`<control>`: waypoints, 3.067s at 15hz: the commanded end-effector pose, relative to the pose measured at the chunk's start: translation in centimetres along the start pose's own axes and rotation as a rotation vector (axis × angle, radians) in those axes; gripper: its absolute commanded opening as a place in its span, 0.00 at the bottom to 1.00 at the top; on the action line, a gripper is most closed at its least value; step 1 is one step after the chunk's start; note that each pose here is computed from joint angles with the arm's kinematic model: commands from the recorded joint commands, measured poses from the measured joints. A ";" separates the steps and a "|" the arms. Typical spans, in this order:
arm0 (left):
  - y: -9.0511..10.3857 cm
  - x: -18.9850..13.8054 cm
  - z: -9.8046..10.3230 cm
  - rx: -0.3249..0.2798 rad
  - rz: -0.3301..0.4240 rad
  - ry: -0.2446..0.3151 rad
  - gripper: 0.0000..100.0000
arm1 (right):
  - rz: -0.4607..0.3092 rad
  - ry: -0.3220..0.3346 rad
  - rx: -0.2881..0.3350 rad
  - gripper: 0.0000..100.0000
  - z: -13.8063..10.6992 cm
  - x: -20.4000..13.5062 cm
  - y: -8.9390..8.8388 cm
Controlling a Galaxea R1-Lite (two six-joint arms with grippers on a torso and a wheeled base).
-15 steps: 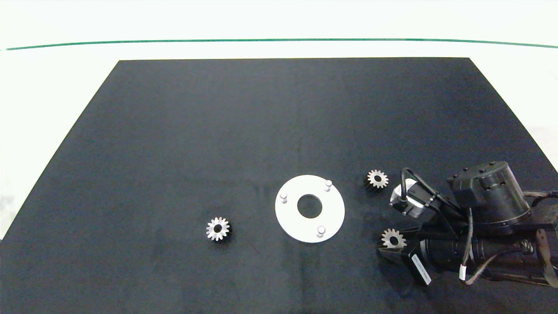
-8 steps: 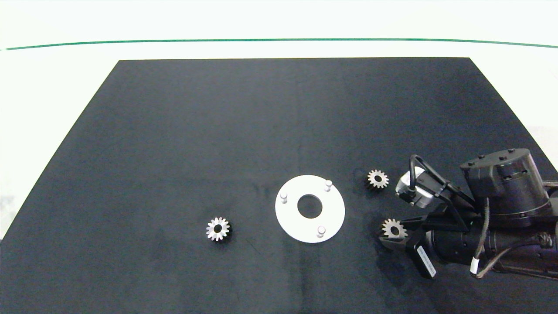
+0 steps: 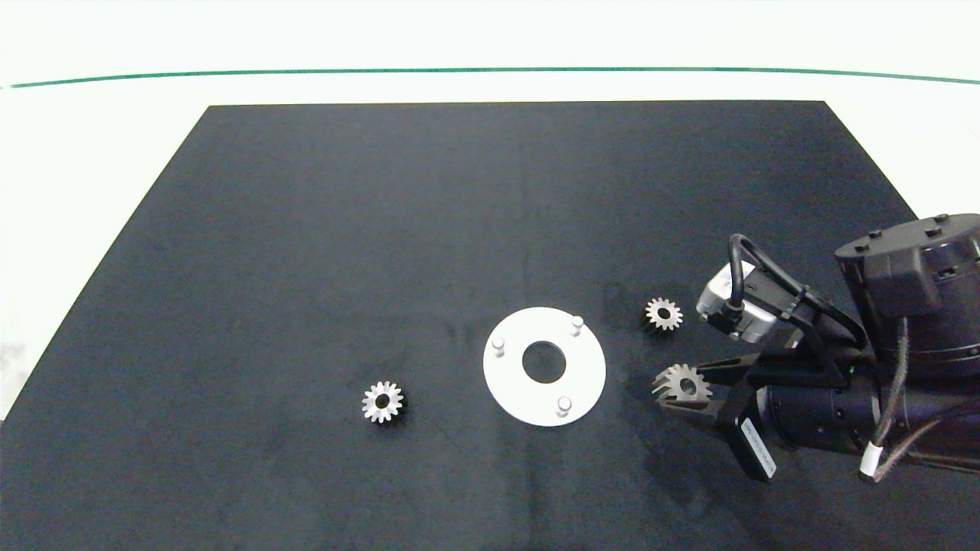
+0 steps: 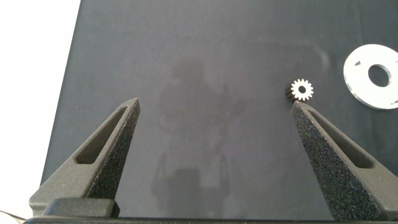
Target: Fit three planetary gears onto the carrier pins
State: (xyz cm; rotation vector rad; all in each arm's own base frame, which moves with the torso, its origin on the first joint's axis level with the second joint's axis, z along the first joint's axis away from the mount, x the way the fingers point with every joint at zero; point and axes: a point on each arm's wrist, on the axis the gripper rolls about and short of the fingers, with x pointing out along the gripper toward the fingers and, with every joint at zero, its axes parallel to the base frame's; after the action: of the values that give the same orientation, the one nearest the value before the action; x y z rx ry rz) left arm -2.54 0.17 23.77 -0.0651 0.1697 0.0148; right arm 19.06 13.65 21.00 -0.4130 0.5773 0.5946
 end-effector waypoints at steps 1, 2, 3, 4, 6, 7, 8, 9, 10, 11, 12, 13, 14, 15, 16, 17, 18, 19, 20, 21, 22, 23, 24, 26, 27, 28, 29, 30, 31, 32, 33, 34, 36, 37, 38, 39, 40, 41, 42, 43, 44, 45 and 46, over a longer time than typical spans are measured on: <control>0.0 0.1 0.0 0.000 0.001 0.006 1.00 | 0.014 -0.010 -0.034 0.04 1.2 0.6 1.0; 0.0 0.0 0.0 -0.001 0.002 0.005 1.00 | 0.006 0.003 -0.047 0.04 1.4 1.2 1.5; 0.0 0.1 -0.1 -0.001 0.002 0.006 1.00 | 0.004 0.009 -0.056 0.04 1.5 1.6 1.9; 0.0 0.1 0.0 -0.001 0.002 0.006 1.00 | 0.017 0.010 -0.072 0.04 1.9 2.2 2.6; 0.0 0.0 0.0 -0.001 0.002 0.003 1.00 | 0.025 0.020 -0.090 0.04 2.3 3.0 3.3; 0.0 0.1 0.0 -0.001 0.002 0.005 1.00 | 0.018 0.019 -0.097 0.04 2.6 3.2 3.6; 0.0 0.1 0.0 0.000 0.001 0.005 1.00 | 0.018 0.015 -0.102 0.04 2.9 3.3 3.8; 0.0 0.1 0.0 -0.002 0.002 0.005 1.00 | 0.018 0.008 -0.105 0.04 3.2 3.4 3.9; 0.0 0.1 0.0 -0.002 0.002 0.006 1.00 | 0.013 0.005 -0.113 0.04 3.5 3.6 4.0; 0.0 0.1 0.0 -0.002 0.002 0.006 1.00 | 0.011 0.004 -0.119 0.04 3.7 3.8 4.0; 0.0 0.1 0.0 -0.002 0.002 0.006 1.00 | 0.011 -0.002 -0.123 0.04 4.0 3.7 4.2; 0.0 0.1 0.0 -0.002 0.002 0.006 1.00 | 0.013 0.011 -0.132 0.04 3.9 4.0 4.5; 0.0 0.1 0.0 -0.002 0.002 0.006 1.00 | 0.016 0.020 -0.141 0.04 3.9 4.1 4.7; 0.0 0.2 0.1 -0.002 0.001 0.008 1.00 | 0.026 0.025 -0.153 0.04 3.9 4.3 5.1; 0.0 0.2 0.1 -0.002 0.003 0.009 1.00 | 0.030 0.021 -0.158 0.04 4.0 4.2 5.3; 0.0 0.2 0.1 -0.002 0.003 0.009 1.00 | 0.028 0.023 -0.159 0.04 4.0 4.3 5.3; 0.0 0.2 0.1 -0.002 0.003 0.011 1.00 | 0.019 0.030 -0.163 0.04 4.0 4.5 5.5; 0.0 0.2 0.1 -0.002 0.003 0.008 1.00 | 0.021 0.029 -0.166 0.04 4.1 4.6 5.7; 0.0 0.2 0.1 -0.002 0.003 0.011 1.00 | 0.025 0.027 -0.170 0.04 4.2 4.6 5.9; 0.0 0.2 0.1 -0.002 0.003 0.008 1.00 | 0.026 0.034 -0.173 0.04 4.1 4.9 6.0; 0.0 0.2 0.1 -0.003 0.001 0.009 1.00 | 0.030 0.040 -0.176 0.04 4.0 5.2 6.2; 0.0 0.2 0.1 -0.006 0.001 0.009 1.00 | 0.032 0.041 -0.179 0.04 4.0 5.2 6.3; 0.0 0.2 0.1 -0.011 0.001 0.009 1.00 | 0.033 0.042 -0.183 0.04 4.0 5.3 6.5; 0.0 0.2 0.1 -0.019 0.001 0.009 1.00 | 0.034 0.045 -0.184 0.04 4.0 5.3 6.5; 0.0 0.2 0.1 -0.020 0.001 0.009 1.00 | 0.033 0.051 -0.183 0.04 3.9 5.6 6.5; 0.0 0.2 0.2 -0.020 0.001 0.005 1.00 | 0.029 0.052 -0.183 0.04 3.9 5.6 6.5; 0.0 0.1 0.3 -0.021 0.000 -0.002 1.00 | 0.027 0.053 -0.183 0.04 3.9 5.7 6.5; 0.0 0.1 0.3 -0.021 0.000 -0.003 1.00 | 0.027 0.055 -0.183 0.04 3.9 5.8 6.5; 0.0 0.0 0.4 -0.021 0.000 -0.008 1.00 | 0.027 0.055 -0.183 0.04 3.9 5.9 6.5; 0.0 0.0 0.4 -0.021 0.000 -0.008 1.00 | 0.026 0.059 -0.183 0.04 3.9 6.0 6.5; 0.0 0.0 0.4 -0.022 0.000 -0.009 1.00 | 0.026 0.059 -0.183 0.04 3.9 6.0 6.5; 0.0 0.0 0.4 -0.022 0.000 -0.009 1.00 | 0.026 0.057 -0.182 0.04 3.9 6.0 6.5; 0.0 0.0 0.5 -0.024 0.000 -0.011 1.00 | 0.026 0.057 -0.182 0.04 3.9 6.0 6.5; 0.0 -0.1 0.6 -0.035 -0.001 -0.017 1.00 | 0.026 0.057 -0.182 0.04 3.9 6.1 6.5; 0.0 -0.2 0.7 -0.038 -0.001 -0.020 1.00 | 0.026 0.057 -0.182 0.04 3.9 6.1 6.5; 0.0 -0.2 0.7 -0.038 -0.003 -0.020 1.00 | 0.026 0.062 -0.183 0.04 3.8 6.3 6.6; 0.0 -0.2 0.7 -0.038 -0.001 -0.020 1.00 | 0.026 0.059 -0.183 0.04 3.9 6.3 6.6; 0.0 -0.2 0.7 -0.038 -0.003 -0.021 1.00 | 0.027 0.055 -0.182 0.04 4.1 6.4 6.6; 0.0 -0.2 0.7 -0.038 -0.003 -0.021 1.00 | 0.026 0.054 -0.182 0.04 4.2 6.4 6.6; 0.0 -0.2 0.7 -0.038 -0.003 -0.021 1.00 | 0.028 0.052 -0.182 0.04 4.2 6.4 6.6; 0.0 -0.2 0.8 -0.037 -0.009 -0.021 1.00 | 0.026 0.051 -0.181 0.04 4.2 6.4 6.6; 0.0 -0.2 0.8 -0.036 -0.015 -0.020 1.00 | 0.027 0.054 -0.181 0.04 4.2 6.6 6.6; 0.0 -0.2 0.8 -0.042 -0.018 -0.020 1.00 | 0.028 0.057 -0.182 0.04 4.2 6.8 6.7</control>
State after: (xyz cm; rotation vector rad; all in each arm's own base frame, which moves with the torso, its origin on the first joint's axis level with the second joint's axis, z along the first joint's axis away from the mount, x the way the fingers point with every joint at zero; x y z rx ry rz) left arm -2.62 0.21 24.55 -0.1089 0.1453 0.0033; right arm 20.99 23.51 18.92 -0.5902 0.5812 0.6667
